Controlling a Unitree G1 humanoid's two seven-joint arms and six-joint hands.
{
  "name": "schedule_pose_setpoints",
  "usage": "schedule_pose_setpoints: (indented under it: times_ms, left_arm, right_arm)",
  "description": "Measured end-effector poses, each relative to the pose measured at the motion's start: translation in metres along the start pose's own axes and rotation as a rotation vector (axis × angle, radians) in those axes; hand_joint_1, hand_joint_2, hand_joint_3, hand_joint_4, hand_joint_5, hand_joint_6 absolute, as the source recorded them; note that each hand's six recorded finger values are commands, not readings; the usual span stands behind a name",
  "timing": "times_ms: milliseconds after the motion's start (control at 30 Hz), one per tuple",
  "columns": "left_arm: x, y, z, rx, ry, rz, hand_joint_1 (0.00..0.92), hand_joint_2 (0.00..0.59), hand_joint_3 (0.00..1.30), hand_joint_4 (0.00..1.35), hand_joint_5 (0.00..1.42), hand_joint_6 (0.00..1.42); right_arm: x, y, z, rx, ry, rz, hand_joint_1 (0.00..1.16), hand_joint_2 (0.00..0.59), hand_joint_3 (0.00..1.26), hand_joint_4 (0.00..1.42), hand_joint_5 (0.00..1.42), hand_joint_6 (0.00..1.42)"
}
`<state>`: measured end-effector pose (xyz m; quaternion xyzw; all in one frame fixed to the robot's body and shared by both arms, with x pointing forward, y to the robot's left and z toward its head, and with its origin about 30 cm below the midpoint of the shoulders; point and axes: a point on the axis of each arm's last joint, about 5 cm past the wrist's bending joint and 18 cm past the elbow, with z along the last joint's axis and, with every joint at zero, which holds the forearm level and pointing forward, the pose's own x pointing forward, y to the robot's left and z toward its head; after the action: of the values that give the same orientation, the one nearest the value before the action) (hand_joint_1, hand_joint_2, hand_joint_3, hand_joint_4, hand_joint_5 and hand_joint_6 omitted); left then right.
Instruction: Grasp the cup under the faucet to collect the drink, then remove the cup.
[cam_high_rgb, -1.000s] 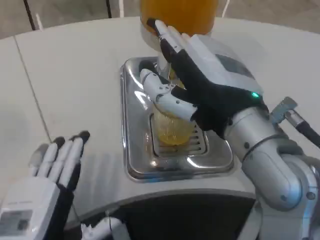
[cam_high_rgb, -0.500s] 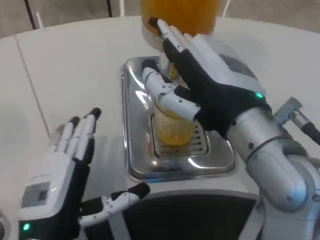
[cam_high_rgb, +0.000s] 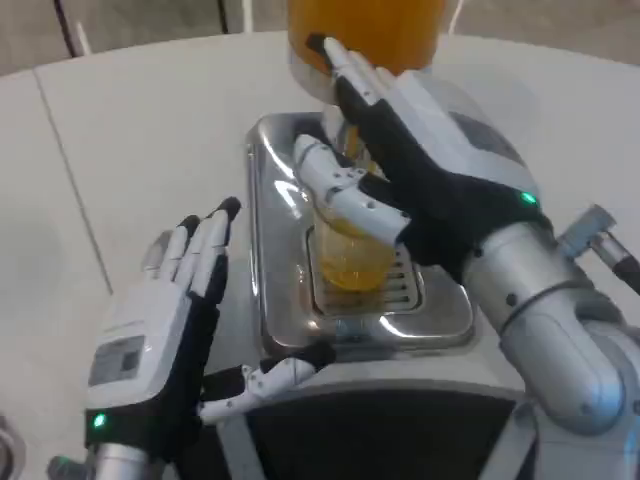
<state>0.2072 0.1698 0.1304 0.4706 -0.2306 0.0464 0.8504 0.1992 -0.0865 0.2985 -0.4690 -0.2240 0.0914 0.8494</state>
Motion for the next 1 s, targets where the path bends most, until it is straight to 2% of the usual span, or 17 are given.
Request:
schedule_pose_setpoints:
  times_ms: [67, 167, 267, 333, 400, 433, 533, 600, 700, 800, 867, 933, 1000]
  left_arm:
    - [0.002, -0.002, 0.0014, -0.005, 0.000, -0.005, 0.231, 0.042, 0.00, 0.00, 0.00, 0.00]
    - [0.006, -0.004, 0.0023, -0.012, 0.002, -0.004, 0.233, 0.041, 0.00, 0.00, 0.00, 0.00]
    - [0.007, -0.006, 0.0027, -0.015, 0.004, -0.008, 0.234, 0.041, 0.00, 0.00, 0.00, 0.00]
    - [0.007, -0.007, 0.0029, -0.015, 0.005, -0.014, 0.235, 0.040, 0.00, 0.00, 0.00, 0.00]
    - [0.006, -0.009, 0.0033, -0.017, 0.006, -0.023, 0.232, 0.041, 0.00, 0.00, 0.00, 0.00]
    - [0.006, -0.010, 0.0040, -0.019, 0.003, -0.028, 0.216, 0.041, 0.00, 0.00, 0.00, 0.00]
    - [0.006, -0.011, 0.0042, -0.023, 0.003, -0.034, 0.206, 0.042, 0.00, 0.00, 0.00, 0.00]
    - [0.006, -0.012, 0.0036, -0.023, 0.007, -0.039, 0.168, 0.034, 0.00, 0.00, 0.00, 0.00]
    - [0.008, -0.014, 0.0031, -0.024, 0.006, -0.046, 0.128, 0.023, 0.00, 0.00, 0.00, 0.00]
    - [0.010, -0.015, 0.0034, -0.038, 0.003, -0.047, 0.132, 0.028, 0.00, 0.00, 0.00, 0.00]
    - [0.013, -0.017, 0.0036, -0.062, 0.010, -0.046, 0.235, 0.056, 0.00, 0.00, 0.00, 0.00]
    - [0.016, -0.018, 0.0045, -0.069, 0.006, -0.047, 0.274, 0.056, 0.00, 0.00, 0.00, 0.00]
    - [0.020, -0.019, 0.0055, -0.078, 0.004, -0.046, 0.276, 0.055, 0.00, 0.00, 0.00, 0.00]
  right_arm:
    - [-0.001, -0.0001, -0.0022, 0.016, -0.001, -0.016, 0.00, 0.572, 0.01, 0.00, 0.00, 0.01]
    - [-0.007, 0.0036, -0.0085, 0.080, 0.006, -0.068, 0.00, 0.585, 0.01, 0.00, 0.00, 0.02]
    - [-0.017, 0.0111, -0.0184, 0.140, 0.022, -0.175, 0.00, 0.586, 0.00, 0.00, 0.00, 0.02]
    - [-0.023, 0.0155, -0.0227, 0.162, 0.022, -0.212, 0.01, 0.586, 0.00, 0.00, 0.00, 0.00]
    - [-0.030, 0.0226, -0.0256, 0.192, 0.018, -0.255, 0.02, 0.586, 0.00, 0.00, 0.00, 0.00]
    - [-0.035, 0.0272, -0.0281, 0.213, 0.022, -0.305, 0.02, 0.586, 0.00, 0.00, 0.00, 0.00]
    - [-0.041, 0.0312, -0.0330, 0.245, 0.039, -0.390, 0.02, 0.586, 0.00, 0.00, 0.00, 0.00]
    - [-0.044, 0.0337, -0.0351, 0.277, 0.048, -0.423, 0.02, 0.586, 0.00, 0.00, 0.00, 0.00]
    - [-0.048, 0.0341, -0.0385, 0.308, 0.065, -0.437, 0.02, 0.586, 0.00, 0.00, 0.00, 0.00]
    - [-0.059, 0.0290, -0.0385, 0.286, 0.053, -0.431, 0.15, 0.586, 0.00, 0.00, 0.00, 0.00]
    - [-0.071, 0.0263, -0.0411, 0.206, 0.049, -0.385, 0.31, 0.580, 0.00, 0.00, 0.00, 0.00]
    - [-0.079, 0.0240, -0.0440, 0.142, 0.056, -0.342, 0.42, 0.539, 0.00, 0.00, 0.00, 0.00]
    - [-0.088, 0.0197, -0.0478, 0.032, 0.046, -0.274, 0.45, 0.520, 0.00, 0.00, 0.00, 0.00]
